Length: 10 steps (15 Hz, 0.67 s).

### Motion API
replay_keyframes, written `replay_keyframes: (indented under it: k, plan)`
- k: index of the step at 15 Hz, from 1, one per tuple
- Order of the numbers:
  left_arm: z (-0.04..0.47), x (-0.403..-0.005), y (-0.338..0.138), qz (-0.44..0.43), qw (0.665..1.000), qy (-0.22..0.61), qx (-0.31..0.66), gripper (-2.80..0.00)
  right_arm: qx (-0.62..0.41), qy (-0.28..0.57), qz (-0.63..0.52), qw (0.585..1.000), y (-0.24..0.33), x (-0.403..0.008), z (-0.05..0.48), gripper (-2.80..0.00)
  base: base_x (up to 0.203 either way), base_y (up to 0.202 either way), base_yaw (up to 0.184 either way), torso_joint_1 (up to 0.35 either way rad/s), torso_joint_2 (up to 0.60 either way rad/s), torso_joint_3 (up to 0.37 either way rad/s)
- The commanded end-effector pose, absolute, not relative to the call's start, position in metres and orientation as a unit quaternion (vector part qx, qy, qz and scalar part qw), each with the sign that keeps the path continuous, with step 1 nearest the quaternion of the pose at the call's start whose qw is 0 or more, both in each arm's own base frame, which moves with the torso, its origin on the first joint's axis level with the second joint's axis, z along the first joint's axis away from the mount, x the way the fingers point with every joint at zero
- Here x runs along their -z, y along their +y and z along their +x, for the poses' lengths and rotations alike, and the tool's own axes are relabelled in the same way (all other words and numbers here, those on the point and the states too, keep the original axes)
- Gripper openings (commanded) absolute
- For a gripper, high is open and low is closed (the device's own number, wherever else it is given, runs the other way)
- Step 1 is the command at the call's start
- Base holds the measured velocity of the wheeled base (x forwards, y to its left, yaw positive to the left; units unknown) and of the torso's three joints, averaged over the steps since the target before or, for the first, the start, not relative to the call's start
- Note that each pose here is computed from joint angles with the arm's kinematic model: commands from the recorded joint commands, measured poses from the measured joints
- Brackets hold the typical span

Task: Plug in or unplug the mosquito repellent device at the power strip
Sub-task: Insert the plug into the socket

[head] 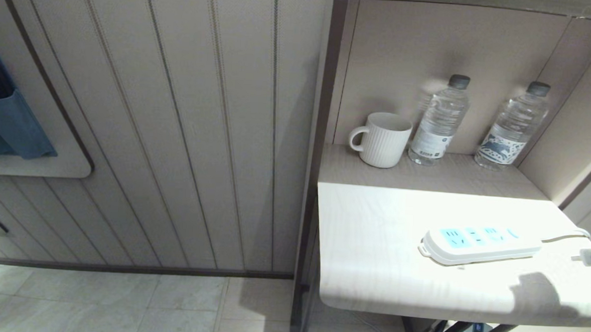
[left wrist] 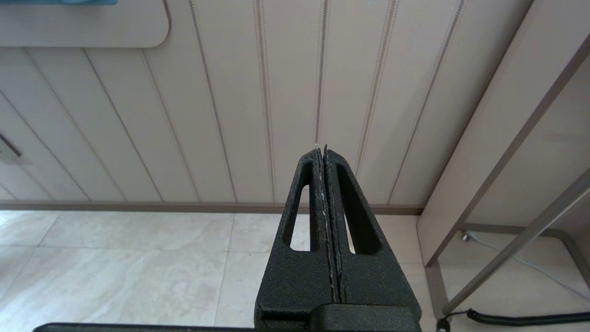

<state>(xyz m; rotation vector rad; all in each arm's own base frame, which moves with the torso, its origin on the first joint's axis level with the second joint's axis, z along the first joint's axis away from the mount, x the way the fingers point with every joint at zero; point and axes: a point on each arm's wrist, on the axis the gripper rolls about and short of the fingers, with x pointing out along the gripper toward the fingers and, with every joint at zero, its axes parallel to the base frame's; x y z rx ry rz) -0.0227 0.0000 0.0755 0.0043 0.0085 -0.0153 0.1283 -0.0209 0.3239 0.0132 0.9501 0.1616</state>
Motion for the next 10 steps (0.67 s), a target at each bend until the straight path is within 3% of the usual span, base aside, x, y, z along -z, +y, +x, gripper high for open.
replay_keyframes:
  k: [1, 6, 10]
  plan:
    - [-0.023, -0.076, 0.0, 0.002, 1.0, 0.004, 0.008, -2.8, -0.083, 0.466, -0.01, 0.881, -0.016, -0.322, 0.13, -2.8, 0.0, 0.0, 0.0, 0.0, 0.0, 0.0]
    - [-0.023, -0.076, 0.0, 0.002, 1.0, 0.004, 0.008, -2.8, -0.079, 0.359, -0.048, 0.929, -0.006, -0.345, 0.084, -2.8, 0.0, 0.0, 0.0, 0.0, 0.0, 0.0]
    - [-0.023, -0.075, 0.0, 0.002, 1.0, 0.005, 0.008, -2.8, -0.077, 0.344, -0.053, 0.934, -0.007, -0.347, 0.09, -2.8, 0.0, 0.0, 0.0, 0.0, 0.0, 0.0]
